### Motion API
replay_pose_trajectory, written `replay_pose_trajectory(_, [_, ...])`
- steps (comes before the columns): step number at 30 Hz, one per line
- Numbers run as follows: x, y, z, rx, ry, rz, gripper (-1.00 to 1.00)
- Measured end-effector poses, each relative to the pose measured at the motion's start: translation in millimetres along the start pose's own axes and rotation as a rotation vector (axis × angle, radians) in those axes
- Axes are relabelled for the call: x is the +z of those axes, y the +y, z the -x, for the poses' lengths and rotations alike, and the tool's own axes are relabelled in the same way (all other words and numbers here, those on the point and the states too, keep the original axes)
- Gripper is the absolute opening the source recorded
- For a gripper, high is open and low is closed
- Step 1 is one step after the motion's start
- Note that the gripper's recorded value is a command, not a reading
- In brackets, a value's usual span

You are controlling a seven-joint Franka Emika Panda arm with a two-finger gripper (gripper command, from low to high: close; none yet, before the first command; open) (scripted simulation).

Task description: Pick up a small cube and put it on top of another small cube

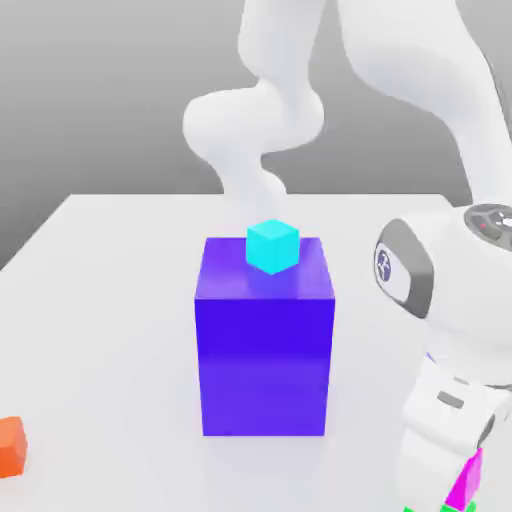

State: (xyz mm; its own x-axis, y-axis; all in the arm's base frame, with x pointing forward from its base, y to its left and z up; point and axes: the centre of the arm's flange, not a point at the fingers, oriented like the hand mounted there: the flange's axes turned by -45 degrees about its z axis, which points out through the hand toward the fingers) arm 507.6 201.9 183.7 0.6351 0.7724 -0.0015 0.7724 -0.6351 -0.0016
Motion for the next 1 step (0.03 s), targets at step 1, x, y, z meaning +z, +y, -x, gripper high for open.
replay_pose_trajectory(1, [0.0,0.0,0.0,0.000,0.000,0.000,1.00])
